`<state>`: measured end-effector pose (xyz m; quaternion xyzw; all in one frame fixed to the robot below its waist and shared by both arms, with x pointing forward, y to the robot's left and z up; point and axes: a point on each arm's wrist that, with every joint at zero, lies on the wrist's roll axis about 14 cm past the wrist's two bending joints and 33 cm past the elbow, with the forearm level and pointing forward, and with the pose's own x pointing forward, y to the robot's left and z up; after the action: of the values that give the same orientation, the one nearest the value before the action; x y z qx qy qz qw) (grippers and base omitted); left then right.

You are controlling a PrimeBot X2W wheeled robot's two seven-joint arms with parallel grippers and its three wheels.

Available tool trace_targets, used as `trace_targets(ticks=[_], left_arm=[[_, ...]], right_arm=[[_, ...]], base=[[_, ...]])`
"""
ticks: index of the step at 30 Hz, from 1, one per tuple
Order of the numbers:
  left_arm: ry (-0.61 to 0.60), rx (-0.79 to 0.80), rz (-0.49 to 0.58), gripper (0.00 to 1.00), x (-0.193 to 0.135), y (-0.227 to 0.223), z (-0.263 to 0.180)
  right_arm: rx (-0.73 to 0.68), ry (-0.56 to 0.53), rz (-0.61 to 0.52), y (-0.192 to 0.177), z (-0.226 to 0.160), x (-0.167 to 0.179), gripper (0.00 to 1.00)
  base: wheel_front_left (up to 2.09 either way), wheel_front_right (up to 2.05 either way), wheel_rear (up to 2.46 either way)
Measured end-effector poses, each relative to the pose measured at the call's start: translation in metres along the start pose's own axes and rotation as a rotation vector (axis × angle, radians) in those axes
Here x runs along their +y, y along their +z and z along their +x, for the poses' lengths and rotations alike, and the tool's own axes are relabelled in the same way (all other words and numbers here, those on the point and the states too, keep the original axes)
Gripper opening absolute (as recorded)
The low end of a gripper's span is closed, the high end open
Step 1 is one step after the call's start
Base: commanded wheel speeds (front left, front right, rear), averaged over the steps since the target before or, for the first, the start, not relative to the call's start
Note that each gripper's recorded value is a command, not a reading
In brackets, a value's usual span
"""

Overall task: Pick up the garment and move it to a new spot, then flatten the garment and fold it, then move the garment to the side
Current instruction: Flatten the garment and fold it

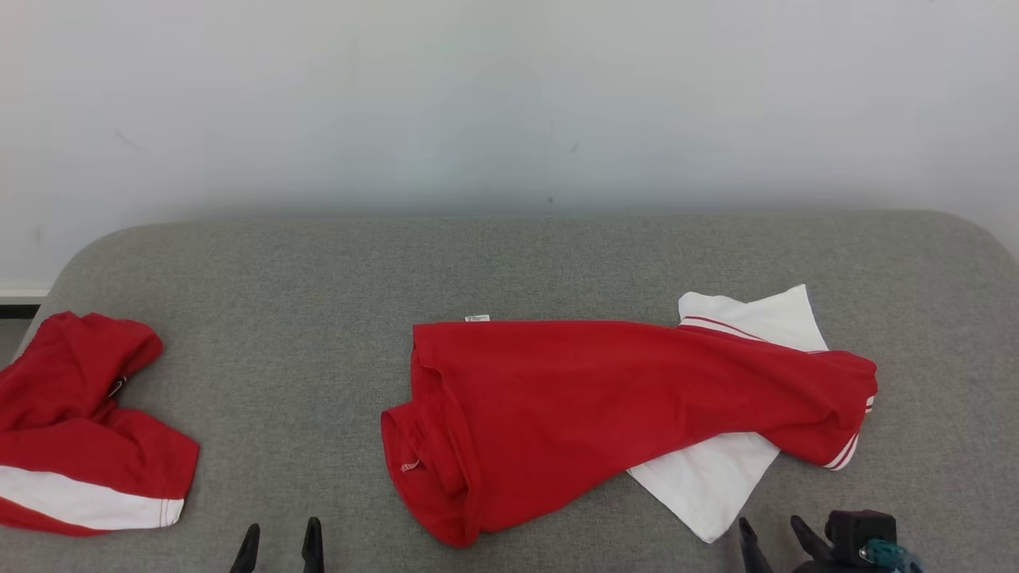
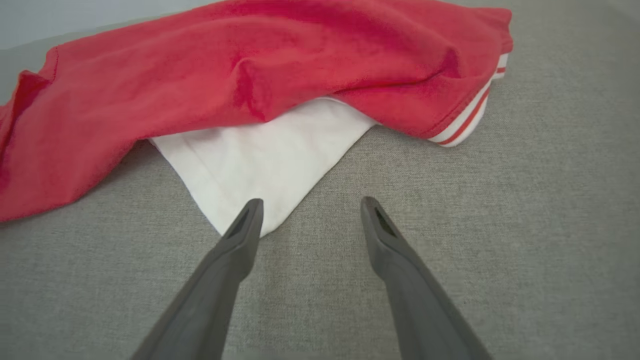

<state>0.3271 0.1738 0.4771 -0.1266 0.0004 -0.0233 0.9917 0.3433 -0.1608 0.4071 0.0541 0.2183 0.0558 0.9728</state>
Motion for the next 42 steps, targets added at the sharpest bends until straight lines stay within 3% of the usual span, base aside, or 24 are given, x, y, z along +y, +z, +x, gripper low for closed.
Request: trace_targets(ticks=[9,13,22,23,24,25,26,27,28,33,42], left_arm=[[0.005,0.013,-0.003,1.0,0.0,-0.004,-0.003],[0.02,0.02,-0.004,1.0,0.004,-0.007,-0.006],[0.062,0.033,-0.005,1.0,0.016,-0.01,-0.011],[0.065,0.036,-0.005,1.0,0.017,-0.011,-0.011],[0.067,0.039,-0.005,1.0,0.017,-0.012,-0.011],[0.067,0.039,-0.005,1.0,0.017,-0.012,-0.011],[0.069,0.042,-0.005,1.0,0.018,-0.012,-0.011],[0.072,0.044,-0.005,1.0,0.019,-0.013,-0.01],[0.072,0.046,-0.006,1.0,0.019,-0.014,-0.01],[0.073,0.042,-0.01,1.0,0.02,-0.012,-0.007],[0.061,0.041,-0.012,1.0,0.017,-0.012,-0.002]], right_arm=[[0.159,0.014,0.005,-0.004,0.019,0.004,1.0],[0.256,-0.013,-0.057,-0.016,0.026,-0.003,1.0],[0.286,0.009,-0.064,-0.013,0.051,0.005,1.0],[0.283,0.016,-0.062,-0.013,0.053,0.007,0.91],[0.277,0.021,-0.058,-0.011,0.055,0.009,0.71],[0.277,0.021,-0.058,-0.011,0.055,0.009,0.4],[0.273,0.026,-0.06,-0.01,0.058,0.011,0.29],[0.268,0.031,-0.061,-0.009,0.059,0.013,0.07],[0.261,0.035,-0.062,-0.008,0.061,0.014,0.0],[0.205,0.003,-0.056,0.003,0.061,0.004,0.0],[0.144,-0.217,-0.009,0.01,0.01,-0.072,0.0]], base=[[0.0,0.0,0.0],[0.0,0.0,0.0],[0.0,0.0,0.0],[0.0,0.0,0.0],[0.0,0.0,0.0],[0.0,0.0,0.0],[0.0,0.0,0.0],[0.0,0.0,0.0],[0.0,0.0,0.0],[0.0,0.0,0.0],[0.0,0.0,0.0]])
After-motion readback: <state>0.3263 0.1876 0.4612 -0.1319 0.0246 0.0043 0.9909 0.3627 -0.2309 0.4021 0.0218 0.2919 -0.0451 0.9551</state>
